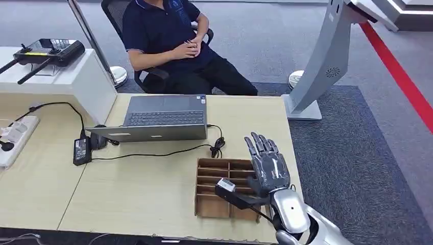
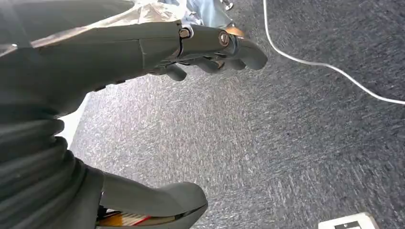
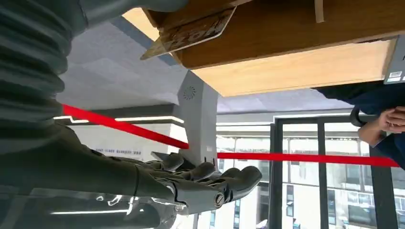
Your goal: Pass the card to the sensor for recognition and then transmit it.
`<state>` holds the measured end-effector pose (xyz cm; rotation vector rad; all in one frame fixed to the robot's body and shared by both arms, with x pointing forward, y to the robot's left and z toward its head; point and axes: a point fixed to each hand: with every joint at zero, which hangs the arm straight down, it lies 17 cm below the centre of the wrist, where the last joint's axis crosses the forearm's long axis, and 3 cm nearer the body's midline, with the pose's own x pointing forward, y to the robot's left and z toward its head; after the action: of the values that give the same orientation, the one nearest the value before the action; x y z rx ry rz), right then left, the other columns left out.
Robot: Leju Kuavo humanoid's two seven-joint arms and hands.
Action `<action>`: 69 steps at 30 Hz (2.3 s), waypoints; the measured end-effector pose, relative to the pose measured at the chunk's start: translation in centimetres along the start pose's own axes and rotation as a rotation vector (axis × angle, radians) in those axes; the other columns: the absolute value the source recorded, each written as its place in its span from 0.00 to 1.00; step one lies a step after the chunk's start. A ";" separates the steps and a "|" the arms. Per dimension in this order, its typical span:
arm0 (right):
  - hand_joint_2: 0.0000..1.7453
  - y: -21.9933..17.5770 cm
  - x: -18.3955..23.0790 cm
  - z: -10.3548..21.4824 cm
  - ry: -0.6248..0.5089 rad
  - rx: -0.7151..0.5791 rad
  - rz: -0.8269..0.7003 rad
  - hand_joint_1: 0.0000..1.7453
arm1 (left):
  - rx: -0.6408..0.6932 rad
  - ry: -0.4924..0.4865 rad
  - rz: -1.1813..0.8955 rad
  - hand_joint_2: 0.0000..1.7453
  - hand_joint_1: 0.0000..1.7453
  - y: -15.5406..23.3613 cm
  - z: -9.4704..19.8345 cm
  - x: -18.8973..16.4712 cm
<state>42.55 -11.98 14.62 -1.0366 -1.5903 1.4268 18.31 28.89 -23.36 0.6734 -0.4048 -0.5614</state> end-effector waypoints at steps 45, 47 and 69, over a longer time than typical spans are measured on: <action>1.00 0.7 0.3 -0.3 -0.006 0.031 0.022 0.00 | 0.000 0.005 0.006 1.00 0.00 0.0 0.0 -0.1; 1.00 0.7 0.3 -0.3 -0.005 0.032 0.021 0.00 | 0.000 0.005 0.006 1.00 0.00 0.0 0.0 -0.1; 1.00 0.8 0.2 -0.3 -0.002 0.038 0.020 0.06 | 0.000 0.002 0.006 1.00 0.00 0.0 0.0 0.0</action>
<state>42.81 -11.62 13.85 -1.0321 -1.5525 1.4666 18.28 28.88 -23.36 0.6728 -0.4045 -0.5553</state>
